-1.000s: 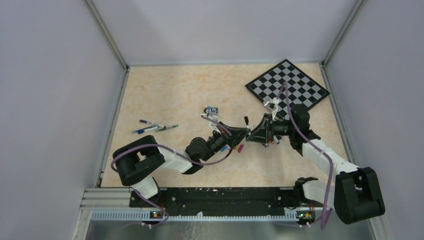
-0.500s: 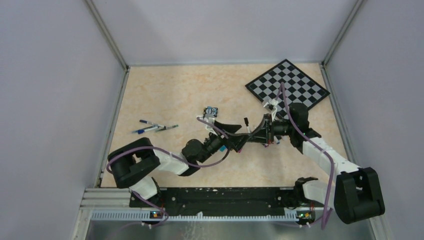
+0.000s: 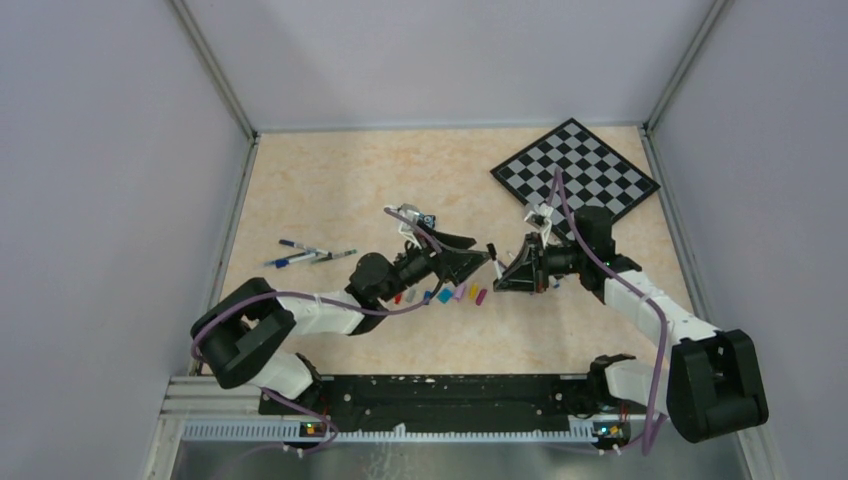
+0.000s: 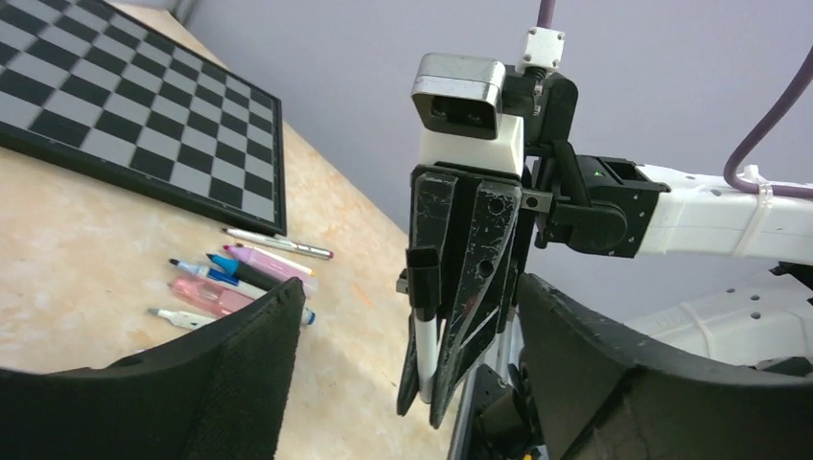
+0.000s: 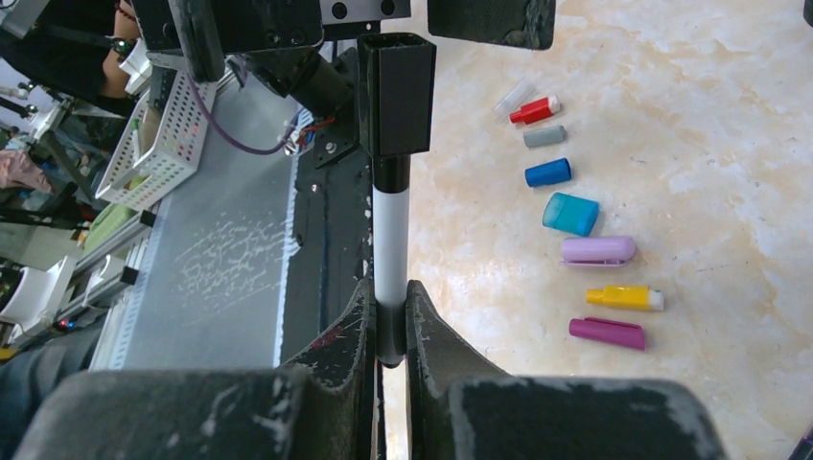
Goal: Open the pen caps
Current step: Open the pen cap from the pen.
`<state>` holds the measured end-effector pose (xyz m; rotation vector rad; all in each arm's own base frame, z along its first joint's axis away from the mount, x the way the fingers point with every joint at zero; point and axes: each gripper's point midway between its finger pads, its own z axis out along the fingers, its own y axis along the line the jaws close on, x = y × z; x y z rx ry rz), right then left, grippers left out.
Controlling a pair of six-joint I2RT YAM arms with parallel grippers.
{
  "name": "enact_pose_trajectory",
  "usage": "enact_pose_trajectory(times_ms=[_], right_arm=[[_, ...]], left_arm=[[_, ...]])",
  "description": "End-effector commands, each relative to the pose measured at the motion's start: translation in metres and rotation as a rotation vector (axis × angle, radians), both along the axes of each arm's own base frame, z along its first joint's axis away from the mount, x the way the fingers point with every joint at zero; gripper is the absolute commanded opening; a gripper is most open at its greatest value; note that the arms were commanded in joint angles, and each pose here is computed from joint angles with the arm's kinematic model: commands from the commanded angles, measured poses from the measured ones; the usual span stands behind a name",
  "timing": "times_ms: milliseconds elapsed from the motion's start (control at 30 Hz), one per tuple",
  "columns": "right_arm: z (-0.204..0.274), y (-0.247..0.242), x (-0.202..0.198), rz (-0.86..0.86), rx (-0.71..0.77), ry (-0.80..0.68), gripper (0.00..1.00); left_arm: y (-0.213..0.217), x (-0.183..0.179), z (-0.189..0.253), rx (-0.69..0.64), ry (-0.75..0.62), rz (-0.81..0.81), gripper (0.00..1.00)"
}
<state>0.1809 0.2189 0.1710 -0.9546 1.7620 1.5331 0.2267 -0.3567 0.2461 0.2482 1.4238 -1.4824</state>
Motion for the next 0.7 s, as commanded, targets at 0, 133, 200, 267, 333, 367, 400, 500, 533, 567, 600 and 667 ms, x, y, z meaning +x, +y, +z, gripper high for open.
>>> enact_pose_trajectory(times_ms=[0,133,200,267,333,367,400,500,533,567,600,667], right_arm=[[0.015,0.004,0.004,0.040,0.026,-0.082,0.00],[0.013,0.004,0.006,0.035,0.019,-0.076,0.00],[0.013,0.004,0.007,0.032,0.018,-0.083,0.00],[0.013,0.004,0.007,0.031,0.017,-0.083,0.00],[0.013,0.004,0.007,0.032,0.017,-0.083,0.00],[0.012,0.004,0.008,0.031,0.016,-0.083,0.00],[0.012,0.005,0.008,0.031,0.016,-0.083,0.00],[0.012,0.004,0.009,0.027,0.014,-0.085,0.00],[0.012,0.004,0.009,0.027,0.014,-0.086,0.00],[0.012,0.004,0.009,0.026,0.013,-0.087,0.00],[0.012,0.004,0.009,0.024,0.013,-0.089,0.00],[0.010,0.004,0.008,0.023,0.005,-0.068,0.00]], left_arm=[[-0.018,-0.001,0.013,0.014,0.031,-0.069,0.80],[-0.027,0.002,0.014,0.003,0.047,-0.088,0.69],[-0.032,0.002,0.013,0.003,0.055,-0.098,0.63],[-0.036,0.001,0.012,0.003,0.059,-0.110,0.58],[-0.038,0.001,0.010,0.007,0.064,-0.111,0.54],[-0.038,0.001,0.010,0.009,0.065,-0.112,0.50],[-0.039,0.001,0.010,0.009,0.066,-0.111,0.46],[-0.039,0.001,0.010,0.020,0.066,-0.111,0.38],[-0.039,0.002,0.010,0.022,0.067,-0.109,0.34],[-0.039,0.002,0.010,0.025,0.065,-0.107,0.27],[-0.039,0.001,0.010,0.027,0.065,-0.109,0.18],[-0.039,0.001,0.010,0.028,0.065,-0.107,0.05]])
